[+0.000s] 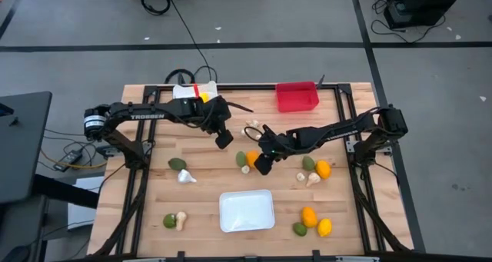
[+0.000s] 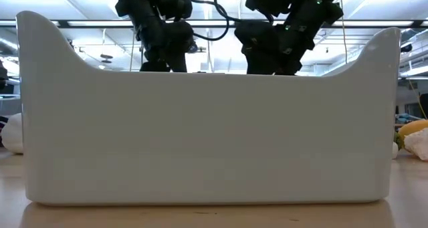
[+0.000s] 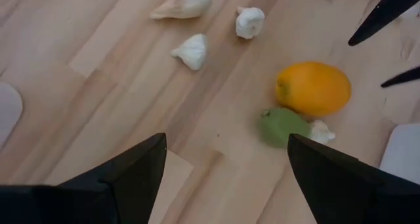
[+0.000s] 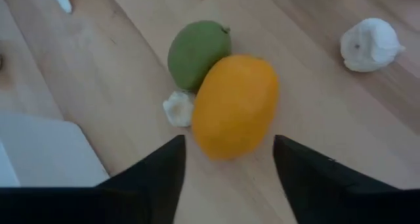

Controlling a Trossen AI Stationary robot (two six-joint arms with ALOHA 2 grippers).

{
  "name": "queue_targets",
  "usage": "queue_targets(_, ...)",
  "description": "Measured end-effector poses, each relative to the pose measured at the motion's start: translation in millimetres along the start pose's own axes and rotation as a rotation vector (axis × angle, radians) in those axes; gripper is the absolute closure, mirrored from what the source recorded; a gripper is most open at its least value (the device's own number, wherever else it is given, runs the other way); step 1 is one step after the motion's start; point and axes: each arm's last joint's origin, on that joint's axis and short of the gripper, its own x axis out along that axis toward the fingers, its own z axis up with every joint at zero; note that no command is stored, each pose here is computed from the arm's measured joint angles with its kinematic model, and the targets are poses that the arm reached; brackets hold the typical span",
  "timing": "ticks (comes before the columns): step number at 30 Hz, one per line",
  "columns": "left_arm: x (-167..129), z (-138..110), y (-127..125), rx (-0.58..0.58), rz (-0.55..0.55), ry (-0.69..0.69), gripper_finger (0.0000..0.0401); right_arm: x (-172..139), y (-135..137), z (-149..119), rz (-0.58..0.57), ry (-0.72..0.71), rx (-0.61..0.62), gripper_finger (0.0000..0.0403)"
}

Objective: Sort produce into baskets
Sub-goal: Put the yellow lemon into the top white bin

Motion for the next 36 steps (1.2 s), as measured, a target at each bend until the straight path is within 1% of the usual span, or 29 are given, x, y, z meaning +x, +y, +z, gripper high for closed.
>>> queue_targets(4, 0, 1, 0, -0.051, 0.019, -0.019, 0.0077, 2, -1, 1, -0.033, -0.033, 0.03, 0.0083)
queue_targets(7, 0, 2, 0, -0.066, 0.02, -0.033, 0.0077, 12, -4, 0, -0.021, 0.016, 0.115, 0.0036)
queue_targets(9, 0, 3, 0, -0.079, 0.017, -0.04, 0.0077, 23, -5, -2, 0.001, 0.064, 0.189, 0.0019)
queue_targets(12, 0, 3, -1, -0.096, 0.017, -0.037, 0.0077, 40, -3, -3, 0.046, 0.072, 0.201, 0.0013)
queue_targets(15, 0, 2, -3, -0.097, 0.015, -0.036, 0.0077, 50, -2, -2, 0.066, 0.054, 0.212, 0.0023)
queue_targets(17, 0, 0, -5, -0.091, 0.012, -0.032, 0.0077, 52, -4, 0, 0.057, 0.044, 0.218, 0.0035)
queue_targets(20, 0, -1, -9, -0.079, 0.008, -0.028, 0.0077, 52, -8, 2, 0.023, 0.02, 0.221, 0.0059)
queue_targets(24, 1, -2, -12, -0.069, 0.024, -0.037, 0.0077, 52, -12, 8, 0.025, 0.001, 0.219, 0.0096)
queue_targets(26, 1, -3, -13, -0.066, 0.026, -0.039, 0.0077, 52, -16, 11, 0.031, 0.013, 0.223, 0.0113)
queue_targets(31, 1, -2, -13, -0.075, 0.031, -0.048, 0.0077, 59, -24, 12, 0.0, 0.031, 0.177, 0.0152)
queue_targets(34, 1, -1, -13, -0.084, 0.04, -0.062, 0.0077, 62, -30, 14, 0.0, 0.053, 0.184, 0.0173)
queue_targets(36, 0, -1, -14, -0.084, 0.037, -0.071, 0.0077, 62, -31, 16, 0.024, 0.064, 0.192, 0.0186)
